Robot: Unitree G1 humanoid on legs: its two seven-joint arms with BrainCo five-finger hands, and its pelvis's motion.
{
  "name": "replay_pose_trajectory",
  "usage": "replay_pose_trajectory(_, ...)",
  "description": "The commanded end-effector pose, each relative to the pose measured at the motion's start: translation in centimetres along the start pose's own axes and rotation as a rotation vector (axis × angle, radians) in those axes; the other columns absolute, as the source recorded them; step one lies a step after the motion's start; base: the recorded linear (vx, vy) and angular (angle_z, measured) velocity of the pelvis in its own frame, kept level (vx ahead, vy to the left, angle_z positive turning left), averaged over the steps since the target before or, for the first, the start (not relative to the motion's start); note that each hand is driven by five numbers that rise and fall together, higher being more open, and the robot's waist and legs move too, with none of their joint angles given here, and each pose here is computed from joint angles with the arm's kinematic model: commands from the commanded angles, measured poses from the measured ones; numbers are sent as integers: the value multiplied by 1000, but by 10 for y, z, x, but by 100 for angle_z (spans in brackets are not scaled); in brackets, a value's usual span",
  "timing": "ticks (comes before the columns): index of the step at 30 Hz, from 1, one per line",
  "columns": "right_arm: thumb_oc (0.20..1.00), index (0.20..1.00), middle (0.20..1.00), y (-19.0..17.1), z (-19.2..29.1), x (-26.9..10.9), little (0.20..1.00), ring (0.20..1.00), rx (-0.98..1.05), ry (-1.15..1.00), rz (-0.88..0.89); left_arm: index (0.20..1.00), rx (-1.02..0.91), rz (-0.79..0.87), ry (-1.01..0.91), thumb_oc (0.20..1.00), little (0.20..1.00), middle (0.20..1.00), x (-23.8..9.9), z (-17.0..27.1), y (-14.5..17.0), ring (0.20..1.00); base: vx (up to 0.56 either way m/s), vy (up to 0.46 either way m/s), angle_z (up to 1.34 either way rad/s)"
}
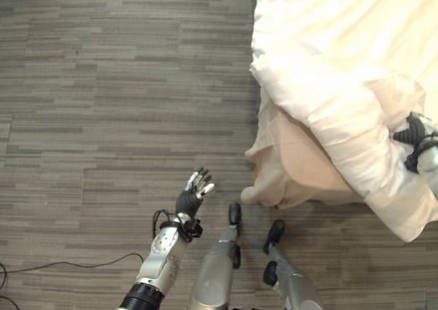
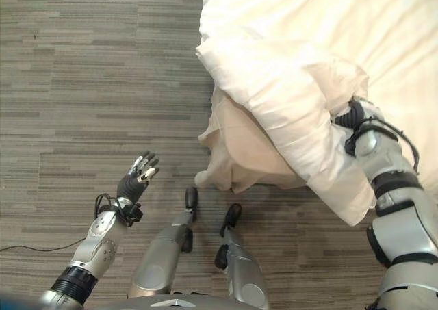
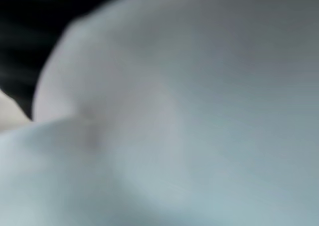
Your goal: Making the bed.
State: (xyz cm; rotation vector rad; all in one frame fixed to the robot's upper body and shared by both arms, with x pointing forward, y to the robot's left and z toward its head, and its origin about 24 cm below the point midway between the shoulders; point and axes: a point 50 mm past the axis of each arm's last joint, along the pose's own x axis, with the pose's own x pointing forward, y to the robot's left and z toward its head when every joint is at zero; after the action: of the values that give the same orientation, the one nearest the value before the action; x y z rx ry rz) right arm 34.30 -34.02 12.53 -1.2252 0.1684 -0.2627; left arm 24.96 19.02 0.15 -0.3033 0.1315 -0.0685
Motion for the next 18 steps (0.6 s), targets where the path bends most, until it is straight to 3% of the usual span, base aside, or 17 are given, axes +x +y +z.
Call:
replay_pose_trajectory(1,200,200,200,192,-30,-119,200,200,63,135,661,1000,22,58,-110,1000,1000,1000,3,17,3,1000,45,42,6)
replay_pose_trajectory(2,200,200,200,224,-46,-168,200,200,90,230,771,1000,19,83,-94,1000,1000,1000,1,12,5,1000,75,67,5)
replay_pose_trajectory(4,200,200,200,248,-68,-224,200,200,94,372,899,1000,24,85,-67,1000,1000,1000,-2,5,4,1000,63,58,-3)
replay_pose_trajectory(5,200,200,200,248,-68,-224,200,200,94,372,899,1000,25,85,-67,1000,1000,1000,-2,5,4,1000,70,58,-1)
replay_pose_trajectory(6,200,200,200,259,-81,-266,200,200,114,480,976,1000,32,76,-49,1000,1000,1000,-3,0,2,1000,74,62,3)
replay_pose_trajectory(7,200,200,200,262,-85,-282,200,200,121,523,1003,1000,44,65,-41,1000,1000,1000,-3,-2,0,1000,74,62,7)
replay_pose_trajectory(9,200,200,200,262,-91,-290,200,200,117,567,988,1000,61,57,-33,1000,1000,1000,-2,-4,-3,1000,46,67,3)
replay_pose_trajectory(11,200,200,200,259,-91,-280,200,200,160,597,925,1000,62,51,-24,1000,1000,1000,-2,-6,-4,1000,51,87,3)
replay_pose_trajectory(13,200,200,200,248,-70,-234,200,200,218,464,766,1000,57,67,-7,1000,1000,1000,-2,-11,-3,1000,53,92,2)
replay_pose_trajectory(14,200,200,200,248,-70,-233,200,200,218,464,766,1000,57,67,-7,1000,1000,1000,-2,-11,-3,1000,10,43,-5)
replay_pose_trajectory(18,200,200,200,209,7,-157,200,200,162,-26,583,1000,87,99,-24,1000,1000,1000,-1,-8,1,1000,-10,74,-10)
